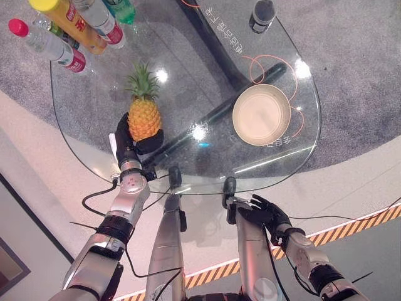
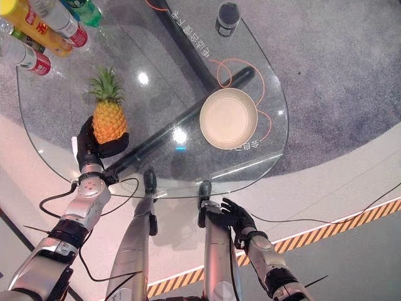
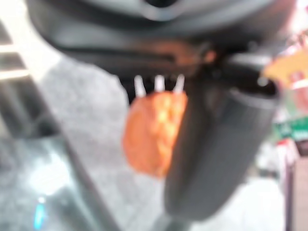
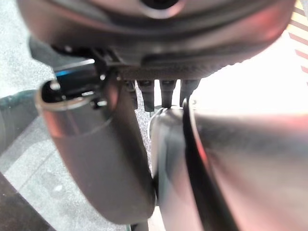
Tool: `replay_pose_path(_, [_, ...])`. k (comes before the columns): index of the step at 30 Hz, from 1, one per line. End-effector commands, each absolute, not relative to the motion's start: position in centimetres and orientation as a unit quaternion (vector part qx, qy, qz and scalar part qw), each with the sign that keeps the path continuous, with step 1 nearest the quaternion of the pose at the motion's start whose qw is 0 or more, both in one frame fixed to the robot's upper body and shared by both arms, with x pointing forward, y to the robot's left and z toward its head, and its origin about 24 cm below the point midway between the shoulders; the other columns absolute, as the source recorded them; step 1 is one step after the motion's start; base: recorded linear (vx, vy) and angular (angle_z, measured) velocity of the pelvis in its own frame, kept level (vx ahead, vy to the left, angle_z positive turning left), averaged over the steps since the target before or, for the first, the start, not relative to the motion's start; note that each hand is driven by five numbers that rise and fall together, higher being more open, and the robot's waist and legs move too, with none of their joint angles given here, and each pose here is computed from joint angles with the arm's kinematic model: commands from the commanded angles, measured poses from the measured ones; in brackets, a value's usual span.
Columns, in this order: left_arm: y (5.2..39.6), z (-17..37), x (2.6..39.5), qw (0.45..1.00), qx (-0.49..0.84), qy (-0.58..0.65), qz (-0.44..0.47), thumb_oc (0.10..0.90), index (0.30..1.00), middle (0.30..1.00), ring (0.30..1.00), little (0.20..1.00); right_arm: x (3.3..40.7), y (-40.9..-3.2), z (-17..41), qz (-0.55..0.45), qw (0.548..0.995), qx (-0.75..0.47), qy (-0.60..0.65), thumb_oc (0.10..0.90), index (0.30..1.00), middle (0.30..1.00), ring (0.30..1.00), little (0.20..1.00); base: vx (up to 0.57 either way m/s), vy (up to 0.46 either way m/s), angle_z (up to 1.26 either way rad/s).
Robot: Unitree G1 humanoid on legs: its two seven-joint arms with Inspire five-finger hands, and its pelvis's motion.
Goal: Pick up the fruit to the plate
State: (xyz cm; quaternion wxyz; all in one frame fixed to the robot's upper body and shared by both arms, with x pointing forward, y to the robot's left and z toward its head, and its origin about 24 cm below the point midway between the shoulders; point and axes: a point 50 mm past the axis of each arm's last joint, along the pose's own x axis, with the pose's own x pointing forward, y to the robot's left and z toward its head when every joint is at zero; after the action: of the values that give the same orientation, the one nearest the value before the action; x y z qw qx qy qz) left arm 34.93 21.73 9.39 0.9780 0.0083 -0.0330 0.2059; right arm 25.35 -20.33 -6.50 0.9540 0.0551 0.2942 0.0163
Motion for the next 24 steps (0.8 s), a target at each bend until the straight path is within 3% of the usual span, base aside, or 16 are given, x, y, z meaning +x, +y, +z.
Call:
replay_pose_path(1, [19.2, 10.0, 35.9, 0.988, -0.005, -0.040, 0.151, 0.100, 0.300, 0.300, 0.300, 0.200, 21.0, -20.7, -9.7, 0.030, 0.925, 0.009, 0.380, 0.800, 0.900, 0.900, 0.900, 0.900, 0.00, 0.000, 0.00])
replay_pose_path(16, [20.0, 9.9, 35.7, 0.986, -0.003, -0.048, 0.161, 0.100, 0.300, 0.300, 0.300, 0.200, 20.8, -21.1, -9.8, 0.013, 0.924, 0.016, 0.381, 0.800, 0.900, 0.900, 0.900, 0.900, 0.00, 0.000, 0.00])
replay_pose_path(24, [20.5, 9.2, 35.3, 0.985, -0.018, -0.040, 0.166, 0.100, 0.300, 0.300, 0.300, 0.200, 20.9, -23.5, -9.6, -0.142, 0.918, 0.056, 0.367, 0.800, 0.900, 0.900, 0.900, 0.900, 0.00, 0.000, 0.00])
